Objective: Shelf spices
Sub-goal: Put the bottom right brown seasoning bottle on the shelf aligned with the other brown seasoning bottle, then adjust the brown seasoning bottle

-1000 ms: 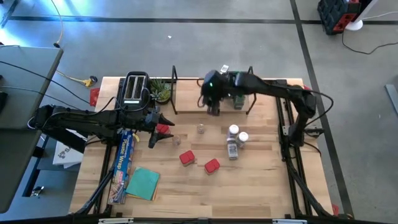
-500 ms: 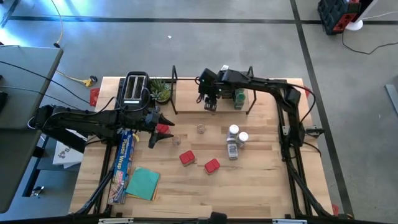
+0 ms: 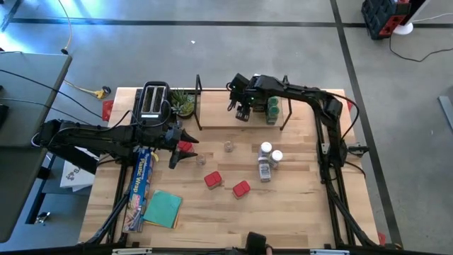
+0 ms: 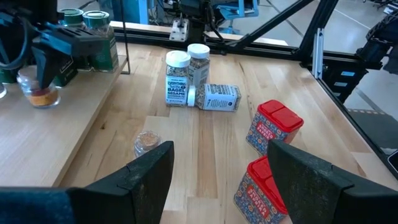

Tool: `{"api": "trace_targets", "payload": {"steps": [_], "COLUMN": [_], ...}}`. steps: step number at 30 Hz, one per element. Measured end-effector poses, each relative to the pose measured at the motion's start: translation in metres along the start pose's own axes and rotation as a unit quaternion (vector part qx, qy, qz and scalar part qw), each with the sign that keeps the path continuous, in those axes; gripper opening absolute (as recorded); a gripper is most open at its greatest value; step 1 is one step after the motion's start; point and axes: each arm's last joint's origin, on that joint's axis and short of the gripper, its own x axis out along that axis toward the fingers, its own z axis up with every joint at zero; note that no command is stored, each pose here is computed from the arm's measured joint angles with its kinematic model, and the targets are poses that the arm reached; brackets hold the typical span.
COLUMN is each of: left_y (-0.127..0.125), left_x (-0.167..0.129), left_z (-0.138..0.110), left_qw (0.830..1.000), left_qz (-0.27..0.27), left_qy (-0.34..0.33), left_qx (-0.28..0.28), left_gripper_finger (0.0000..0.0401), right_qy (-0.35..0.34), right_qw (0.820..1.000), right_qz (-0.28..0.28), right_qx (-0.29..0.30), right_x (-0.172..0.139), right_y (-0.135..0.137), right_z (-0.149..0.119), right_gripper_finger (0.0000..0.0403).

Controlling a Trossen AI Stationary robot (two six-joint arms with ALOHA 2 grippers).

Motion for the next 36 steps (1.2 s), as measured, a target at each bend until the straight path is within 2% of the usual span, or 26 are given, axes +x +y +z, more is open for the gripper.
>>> {"api": "trace_targets", "payload": {"steps": [3, 9, 15, 20, 24, 29, 36], "left_y": [0.000, 0.000, 0.000, 0.000, 0.000, 0.000, 0.000], "left_x": [0.000, 0.000, 0.000, 0.000, 0.000, 0.000, 0.000], "left_z": [0.000, 0.000, 0.000, 0.000, 0.000, 0.000, 0.000], "left_qw": [1.000, 1.000, 1.000, 1.000, 1.000, 1.000, 1.000], "left_qz": [0.000, 0.000, -0.001, -0.001, -0.002, -0.003, -0.006], "left_qy": [0.000, 0.000, 0.000, 0.000, 0.000, 0.000, 0.000], "left_qx": [0.000, 0.000, -0.001, -0.001, -0.004, -0.005, -0.008], "left_gripper_finger": [0.0255, 0.0255, 0.0255, 0.0255, 0.0255, 0.0255, 0.0255], "right_qy": [-0.002, -0.017, -0.027, -0.005, 0.005, 0.038, 0.076], "right_qw": [1.000, 0.997, 0.996, 0.998, 0.999, 0.997, 0.995], "right_qz": [-0.008, -0.075, -0.077, -0.033, 0.023, 0.057, 0.054], "right_qx": [0.001, -0.011, -0.036, -0.060, -0.046, -0.033, -0.034], "right_x": [0.000, -0.001, -0.010, -0.042, -0.056, -0.045, -0.012], "right_y": [-0.003, -0.008, -0.005, 0.001, 0.000, -0.008, -0.009], "right_z": [0.000, 0.005, 0.011, 0.016, 0.014, 0.007, 0.008], "right_gripper_finger": [0.0234, 0.0244, 0.0245, 0.0242, 0.0226, 0.0187, 0.0148]}}
